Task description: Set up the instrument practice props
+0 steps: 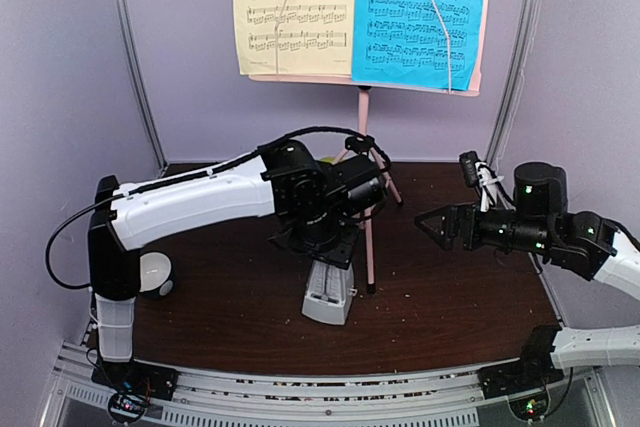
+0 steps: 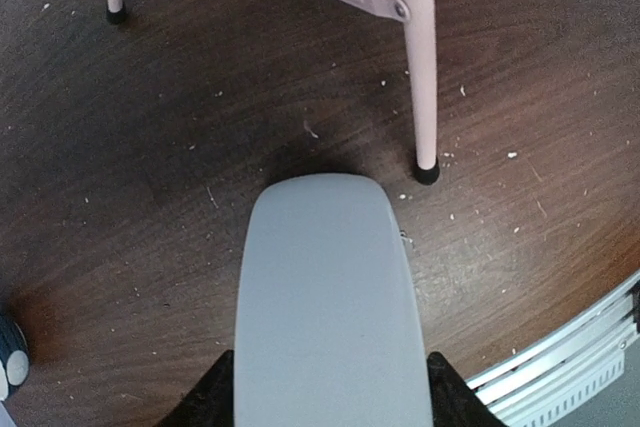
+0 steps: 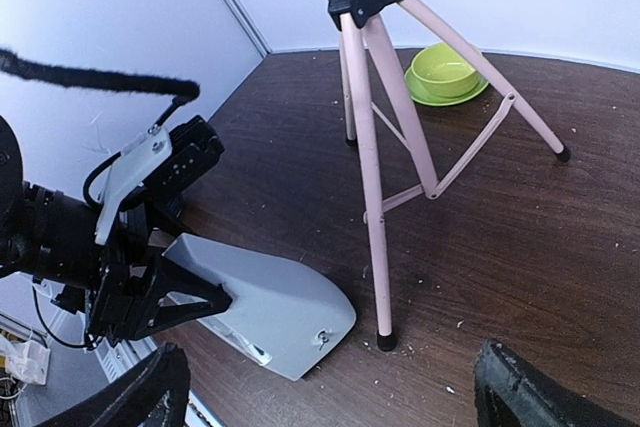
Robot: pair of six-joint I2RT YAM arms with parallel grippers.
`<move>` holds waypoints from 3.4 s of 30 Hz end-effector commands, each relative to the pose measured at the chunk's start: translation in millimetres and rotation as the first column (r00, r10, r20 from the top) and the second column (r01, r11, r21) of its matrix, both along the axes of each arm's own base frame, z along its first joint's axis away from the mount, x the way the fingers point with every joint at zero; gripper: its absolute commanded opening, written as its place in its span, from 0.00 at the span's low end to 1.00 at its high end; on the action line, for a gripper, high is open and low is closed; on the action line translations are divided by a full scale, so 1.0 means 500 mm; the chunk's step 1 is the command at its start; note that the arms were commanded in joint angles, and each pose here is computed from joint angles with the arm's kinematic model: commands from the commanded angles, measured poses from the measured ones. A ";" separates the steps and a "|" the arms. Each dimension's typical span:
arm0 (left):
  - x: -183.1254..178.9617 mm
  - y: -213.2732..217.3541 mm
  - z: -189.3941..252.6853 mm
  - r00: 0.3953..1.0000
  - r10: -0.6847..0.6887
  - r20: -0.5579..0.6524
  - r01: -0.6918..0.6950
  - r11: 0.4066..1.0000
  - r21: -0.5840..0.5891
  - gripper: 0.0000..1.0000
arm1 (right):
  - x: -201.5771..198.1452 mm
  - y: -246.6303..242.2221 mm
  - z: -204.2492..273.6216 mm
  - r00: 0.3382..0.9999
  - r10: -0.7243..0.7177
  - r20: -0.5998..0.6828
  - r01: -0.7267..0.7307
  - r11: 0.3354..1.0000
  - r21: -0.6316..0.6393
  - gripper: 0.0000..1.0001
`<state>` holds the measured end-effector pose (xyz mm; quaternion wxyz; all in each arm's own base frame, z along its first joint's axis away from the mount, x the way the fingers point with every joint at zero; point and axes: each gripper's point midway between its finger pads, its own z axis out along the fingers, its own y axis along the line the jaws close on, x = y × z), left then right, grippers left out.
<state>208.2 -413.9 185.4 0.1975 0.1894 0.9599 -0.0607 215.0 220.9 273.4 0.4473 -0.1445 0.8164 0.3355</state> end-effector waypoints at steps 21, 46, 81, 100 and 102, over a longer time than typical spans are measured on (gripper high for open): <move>0.072 0.065 0.185 0.953 0.248 0.175 -0.192 0.939 -0.286 0.98 | 0.008 0.034 0.020 0.973 -0.229 -0.020 0.229 0.973 0.011 1.00; 0.064 0.382 0.144 0.948 0.259 0.187 -0.150 0.877 -0.456 0.98 | 0.035 0.361 -0.098 0.898 -0.425 -0.114 0.385 0.885 -0.261 1.00; -0.012 0.354 0.040 0.956 -0.072 0.286 0.203 0.865 -0.460 0.96 | 0.065 0.395 -0.136 0.982 -0.078 -0.171 0.056 0.990 -0.133 0.33; -0.099 0.331 0.059 0.829 -0.251 0.500 0.506 0.716 -0.481 0.78 | -0.005 0.378 0.039 0.949 0.313 0.044 -0.316 0.931 0.184 0.06; -0.119 0.328 0.069 0.776 -0.303 0.553 0.577 0.695 -0.428 0.80 | -0.023 0.378 0.059 0.931 0.357 0.078 -0.366 0.909 0.200 0.03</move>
